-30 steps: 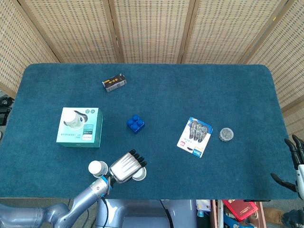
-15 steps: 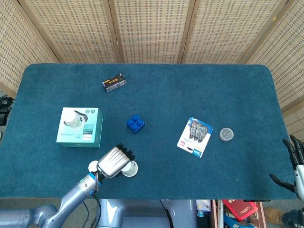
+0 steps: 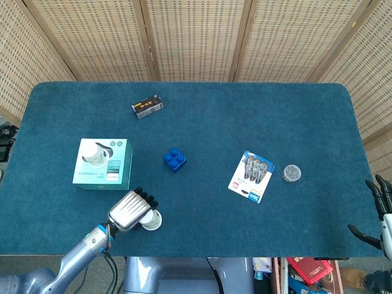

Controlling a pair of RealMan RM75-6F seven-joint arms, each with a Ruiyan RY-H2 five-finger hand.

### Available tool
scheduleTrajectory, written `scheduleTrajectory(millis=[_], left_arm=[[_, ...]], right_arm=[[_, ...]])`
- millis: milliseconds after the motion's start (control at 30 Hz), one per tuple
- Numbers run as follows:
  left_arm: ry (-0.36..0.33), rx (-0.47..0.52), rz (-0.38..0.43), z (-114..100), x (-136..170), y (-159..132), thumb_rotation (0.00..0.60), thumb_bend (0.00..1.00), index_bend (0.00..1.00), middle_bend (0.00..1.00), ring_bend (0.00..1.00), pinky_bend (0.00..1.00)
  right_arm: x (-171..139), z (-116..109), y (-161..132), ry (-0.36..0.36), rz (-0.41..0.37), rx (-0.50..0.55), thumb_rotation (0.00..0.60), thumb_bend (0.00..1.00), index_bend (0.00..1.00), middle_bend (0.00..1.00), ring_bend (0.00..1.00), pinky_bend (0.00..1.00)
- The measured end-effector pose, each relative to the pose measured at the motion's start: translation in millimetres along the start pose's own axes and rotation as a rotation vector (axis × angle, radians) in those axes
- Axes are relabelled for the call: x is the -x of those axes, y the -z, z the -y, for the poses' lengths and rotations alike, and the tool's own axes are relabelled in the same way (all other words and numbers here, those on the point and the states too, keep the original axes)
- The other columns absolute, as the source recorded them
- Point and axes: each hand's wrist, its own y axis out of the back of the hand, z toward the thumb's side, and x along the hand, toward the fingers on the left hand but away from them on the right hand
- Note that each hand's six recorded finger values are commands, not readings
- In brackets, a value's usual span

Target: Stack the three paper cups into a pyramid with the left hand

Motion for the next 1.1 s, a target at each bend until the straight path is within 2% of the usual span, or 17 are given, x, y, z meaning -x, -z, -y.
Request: scheduleTrajectory(millis=[600, 733, 767, 800, 833, 900, 933, 1100], left_arm=[[0.014, -0.059, -0.006, 14, 5, 6, 0.6, 0.12, 0.43, 0.43, 0.41, 0.3], [0.022, -0.048, -0.009, 17, 7, 8, 0.6, 0.12, 0.43, 0.41, 0.4, 0.28], [0.023, -0.047, -0.011, 17, 7, 9, 0.6, 0.12, 0.42, 0.38, 0.37, 0.27], [0.027, -0.05, -0.013, 17, 8, 10, 0.6, 0.12, 0.35, 0.28, 0.28, 0.24], [0.032, -0.05, -0.013, 18, 8, 11, 0.6, 0.12, 0.23, 0.16, 0.16, 0.19], [0.048, -0.036, -0.011, 19, 10, 12, 0.6, 0.12, 0.04, 0.01, 0.02, 0.1], [0.053, -0.025, -0.01, 18, 10, 12, 0.6, 0.12, 0.0, 0.0, 0.0, 0.07], [0.05, 0.008, 0.0, 12, 15, 12, 0.6, 0.12, 0.0, 0.0, 0.0, 0.05]], right_arm=[[0, 1, -1, 0.001, 0.001, -0.001, 0.6, 0.0, 0.0, 0.0, 0.0, 0.0], [0, 1, -1, 0.0, -0.001, -0.001, 0.6, 0.0, 0.0, 0.0, 0.0, 0.0], [0, 1, -1, 0.0, -0.001, -0.002, 0.6, 0.0, 0.0, 0.0, 0.0, 0.0], [-1, 1, -1, 0.001, 0.0, -0.001, 0.6, 0.0, 0.0, 0.0, 0.0, 0.0], [-1, 1, -1, 0.0, 0.0, -0.001, 0.6, 0.0, 0.0, 0.0, 0.0, 0.0], [-1, 1, -1, 0.001, 0.0, -0.002, 0.6, 0.0, 0.0, 0.0, 0.0, 0.0], [-1, 1, -1, 0.001, 0.0, -0.002, 0.6, 0.0, 0.0, 0.0, 0.0, 0.0], [-1, 1, -2, -0.002, -0.001, -0.004, 0.6, 0.0, 0.0, 0.0, 0.0, 0.0]])
